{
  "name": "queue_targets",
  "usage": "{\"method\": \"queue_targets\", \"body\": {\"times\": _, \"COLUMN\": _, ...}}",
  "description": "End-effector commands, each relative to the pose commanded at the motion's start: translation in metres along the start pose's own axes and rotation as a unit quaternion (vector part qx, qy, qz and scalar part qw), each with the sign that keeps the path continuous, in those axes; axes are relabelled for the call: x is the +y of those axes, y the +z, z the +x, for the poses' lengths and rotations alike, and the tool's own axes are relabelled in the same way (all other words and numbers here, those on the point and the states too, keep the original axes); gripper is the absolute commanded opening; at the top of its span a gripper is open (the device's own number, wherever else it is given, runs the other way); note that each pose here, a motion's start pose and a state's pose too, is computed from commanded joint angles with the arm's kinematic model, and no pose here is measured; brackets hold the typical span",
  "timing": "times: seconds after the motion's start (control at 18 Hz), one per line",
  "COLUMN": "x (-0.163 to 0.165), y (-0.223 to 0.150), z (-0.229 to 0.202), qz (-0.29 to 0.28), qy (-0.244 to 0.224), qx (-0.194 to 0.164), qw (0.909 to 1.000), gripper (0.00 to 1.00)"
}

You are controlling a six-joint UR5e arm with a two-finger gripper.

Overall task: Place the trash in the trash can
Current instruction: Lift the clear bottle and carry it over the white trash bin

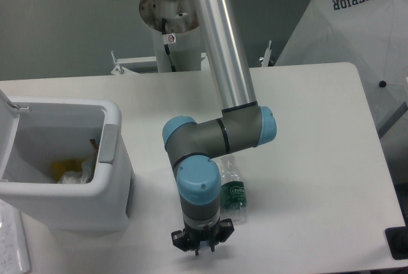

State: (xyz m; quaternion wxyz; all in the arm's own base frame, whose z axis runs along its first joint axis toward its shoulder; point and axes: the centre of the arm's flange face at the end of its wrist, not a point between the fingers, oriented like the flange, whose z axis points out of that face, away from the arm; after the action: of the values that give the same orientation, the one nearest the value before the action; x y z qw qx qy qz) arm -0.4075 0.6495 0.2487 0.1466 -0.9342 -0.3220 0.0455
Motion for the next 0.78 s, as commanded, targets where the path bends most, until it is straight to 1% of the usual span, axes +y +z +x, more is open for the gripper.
{"method": "queue_targets", "body": {"times": 0.06, "x": -0.007, "y": -0.020, "z": -0.009, "qz": 0.017, "qy": -0.005, "qx": -0.002, "qw": 0.9998, "gripper": 0.33}}
{"method": "queue_targets", "body": {"times": 0.11, "x": -0.019, "y": -0.048, "z": -0.020, "qz": 0.041, "qy": -0.013, "qx": -0.005, "qw": 0.9991, "gripper": 0.33}}
{"method": "queue_targets", "body": {"times": 0.17, "x": -0.032, "y": -0.079, "z": -0.034, "qz": 0.068, "qy": -0.024, "qx": -0.010, "qw": 0.9973, "gripper": 0.33}}
{"method": "queue_targets", "body": {"times": 0.28, "x": -0.053, "y": -0.133, "z": -0.048, "qz": 0.121, "qy": -0.044, "qx": -0.009, "qw": 0.9917, "gripper": 0.33}}
{"method": "queue_targets", "body": {"times": 0.39, "x": -0.062, "y": -0.176, "z": -0.069, "qz": 0.170, "qy": -0.075, "qx": -0.015, "qw": 0.9824, "gripper": 0.33}}
{"method": "queue_targets", "body": {"times": 0.56, "x": -0.065, "y": -0.240, "z": -0.094, "qz": 0.241, "qy": -0.126, "qx": -0.020, "qw": 0.9620, "gripper": 0.33}}
{"method": "queue_targets", "body": {"times": 0.67, "x": -0.064, "y": -0.276, "z": -0.095, "qz": 0.267, "qy": -0.142, "qx": -0.018, "qw": 0.9530, "gripper": 0.33}}
{"method": "queue_targets", "body": {"times": 0.78, "x": -0.058, "y": -0.309, "z": -0.089, "qz": 0.287, "qy": -0.143, "qx": -0.017, "qw": 0.9472, "gripper": 0.33}}
